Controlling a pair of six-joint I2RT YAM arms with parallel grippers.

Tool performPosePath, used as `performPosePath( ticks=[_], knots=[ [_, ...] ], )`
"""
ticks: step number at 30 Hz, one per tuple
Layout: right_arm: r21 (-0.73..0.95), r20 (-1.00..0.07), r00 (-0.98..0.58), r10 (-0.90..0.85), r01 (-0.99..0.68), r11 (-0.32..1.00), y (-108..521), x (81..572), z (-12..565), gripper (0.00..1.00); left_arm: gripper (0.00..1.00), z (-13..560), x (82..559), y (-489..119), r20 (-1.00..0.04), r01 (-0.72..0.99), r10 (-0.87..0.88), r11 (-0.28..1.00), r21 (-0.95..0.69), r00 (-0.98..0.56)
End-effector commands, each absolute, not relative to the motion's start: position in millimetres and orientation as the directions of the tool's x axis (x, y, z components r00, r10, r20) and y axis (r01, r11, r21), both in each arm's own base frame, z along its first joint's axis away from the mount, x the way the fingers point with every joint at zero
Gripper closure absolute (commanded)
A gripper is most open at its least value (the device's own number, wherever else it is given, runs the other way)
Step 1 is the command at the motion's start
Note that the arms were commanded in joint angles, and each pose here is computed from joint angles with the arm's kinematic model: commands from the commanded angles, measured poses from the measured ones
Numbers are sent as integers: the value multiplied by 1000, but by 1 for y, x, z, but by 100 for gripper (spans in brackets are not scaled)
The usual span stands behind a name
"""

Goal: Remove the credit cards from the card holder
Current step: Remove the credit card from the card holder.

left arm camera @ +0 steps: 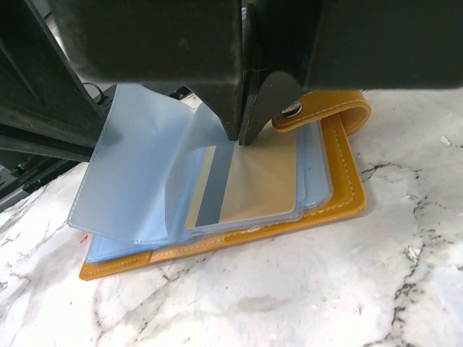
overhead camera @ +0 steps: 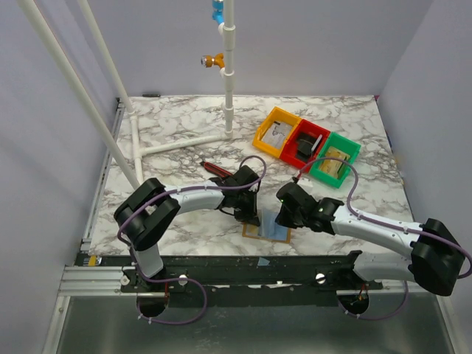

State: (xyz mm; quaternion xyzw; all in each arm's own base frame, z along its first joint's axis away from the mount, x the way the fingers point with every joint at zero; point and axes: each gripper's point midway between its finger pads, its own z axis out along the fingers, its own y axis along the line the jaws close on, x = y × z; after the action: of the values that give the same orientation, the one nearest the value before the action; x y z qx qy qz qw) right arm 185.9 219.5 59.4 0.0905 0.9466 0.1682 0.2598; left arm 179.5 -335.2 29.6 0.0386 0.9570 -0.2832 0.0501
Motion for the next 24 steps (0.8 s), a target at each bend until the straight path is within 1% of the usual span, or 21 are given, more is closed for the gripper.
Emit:
performPosePath(
  ticks=[1,7,10,16,24],
  knots=[
    [263,-474,-842,259,145,954,186,181,48,84,100,29,182,-342,-123,124,67,834,-538,-990],
    [262,-510,-809,291,176,949,174,186,65,81,100,38,181,-355,-135,166,109,818,-550,-985],
    [275,-534,-788,307,181,944,171,189,78,76,100,40,178,-364,-131,183,132,809,-559,-983],
    [300,-559,-762,326,181,937,170,193,98,75,100,40,168,-378,-120,207,169,796,-569,-978],
    [307,-546,-771,326,178,935,172,192,96,75,100,46,155,-394,-117,247,221,768,-591,-968]
  ],
)
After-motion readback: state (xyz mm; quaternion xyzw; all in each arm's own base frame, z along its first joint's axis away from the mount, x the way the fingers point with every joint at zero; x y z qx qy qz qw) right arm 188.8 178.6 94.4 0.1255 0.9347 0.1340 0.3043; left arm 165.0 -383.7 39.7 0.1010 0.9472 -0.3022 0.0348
